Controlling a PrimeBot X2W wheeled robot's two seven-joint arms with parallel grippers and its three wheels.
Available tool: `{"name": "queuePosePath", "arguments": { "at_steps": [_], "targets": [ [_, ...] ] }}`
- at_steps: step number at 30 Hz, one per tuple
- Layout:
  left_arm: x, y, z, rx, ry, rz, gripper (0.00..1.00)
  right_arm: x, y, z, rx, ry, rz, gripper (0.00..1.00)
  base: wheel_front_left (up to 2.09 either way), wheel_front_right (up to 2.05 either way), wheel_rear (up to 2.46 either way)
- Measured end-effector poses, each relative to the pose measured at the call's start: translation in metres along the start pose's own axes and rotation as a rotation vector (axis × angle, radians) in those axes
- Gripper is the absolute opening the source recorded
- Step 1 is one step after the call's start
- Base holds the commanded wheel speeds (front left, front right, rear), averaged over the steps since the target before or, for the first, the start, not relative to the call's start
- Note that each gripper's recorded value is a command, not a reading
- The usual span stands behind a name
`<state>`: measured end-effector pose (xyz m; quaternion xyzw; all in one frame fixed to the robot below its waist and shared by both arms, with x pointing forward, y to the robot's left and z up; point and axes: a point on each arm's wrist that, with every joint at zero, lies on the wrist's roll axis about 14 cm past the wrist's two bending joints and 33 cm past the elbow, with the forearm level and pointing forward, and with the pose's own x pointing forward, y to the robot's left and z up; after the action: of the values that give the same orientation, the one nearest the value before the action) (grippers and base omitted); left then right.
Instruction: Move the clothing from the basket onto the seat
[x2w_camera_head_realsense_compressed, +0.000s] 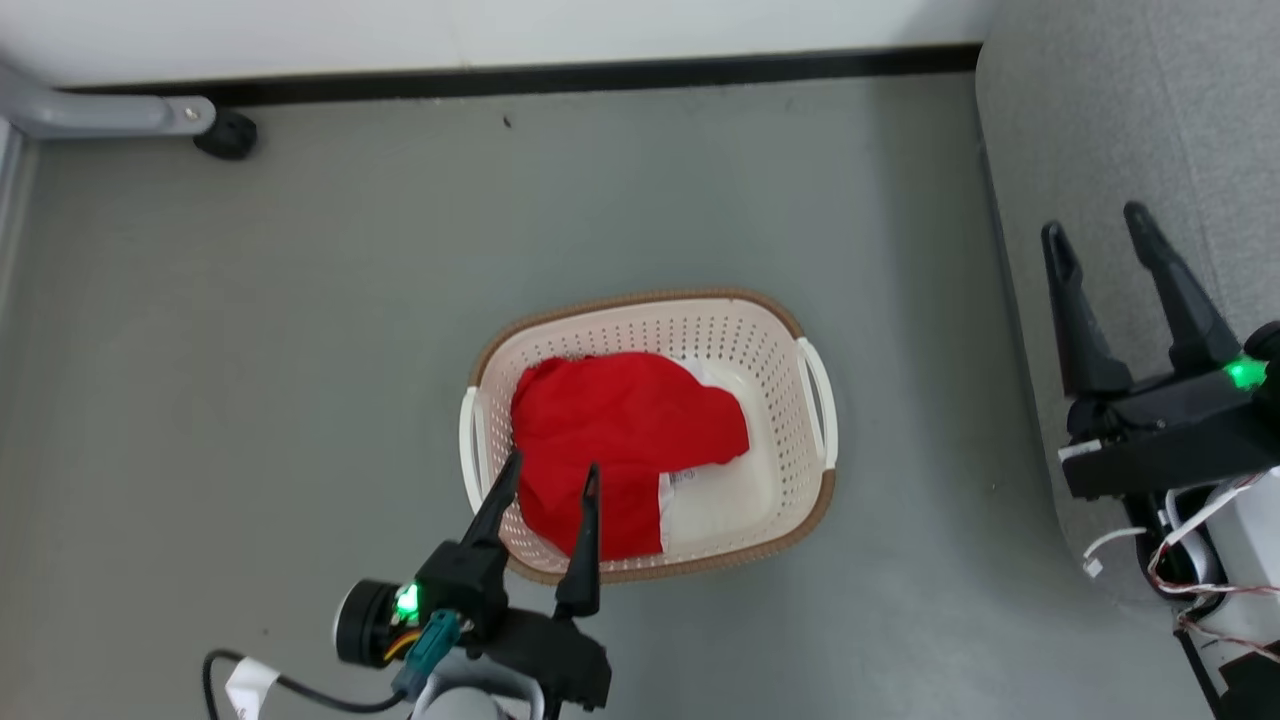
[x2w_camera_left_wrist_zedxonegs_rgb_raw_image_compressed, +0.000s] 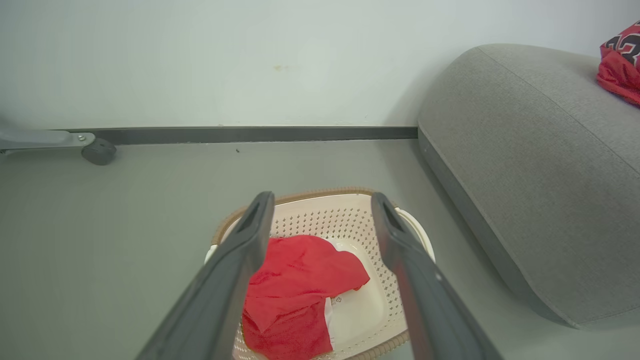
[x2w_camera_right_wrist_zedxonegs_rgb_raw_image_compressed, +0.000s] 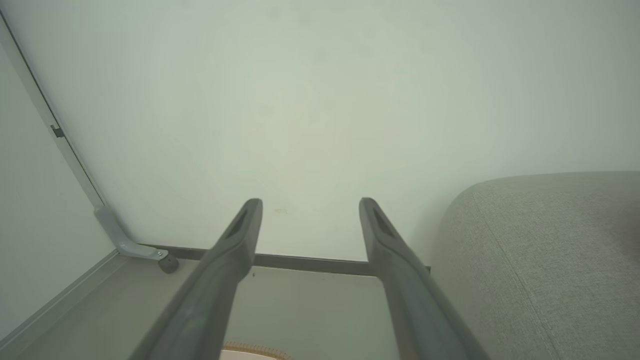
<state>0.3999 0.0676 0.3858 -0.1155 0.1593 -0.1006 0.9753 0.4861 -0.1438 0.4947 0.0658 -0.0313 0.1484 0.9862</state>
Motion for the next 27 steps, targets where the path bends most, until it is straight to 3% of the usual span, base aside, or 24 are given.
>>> {"name": "queuePosePath", "arguments": {
  "at_steps": [17, 27],
  "targets": [
    [0.082, -0.029, -0.043, -0.021, 0.13, -0.151, 1.0, 0.049, -0.021, -0.032, 0.003, -0.011, 0.018, 1.0, 0.0, 0.0, 0.0],
    [0.126, -0.017, -0.097, 0.022, 0.289, -0.16, 1.0, 0.062, -0.028, -0.072, 0.019, 0.034, 0.028, 1.0, 0.0, 0.0, 0.0]
  ]
}}
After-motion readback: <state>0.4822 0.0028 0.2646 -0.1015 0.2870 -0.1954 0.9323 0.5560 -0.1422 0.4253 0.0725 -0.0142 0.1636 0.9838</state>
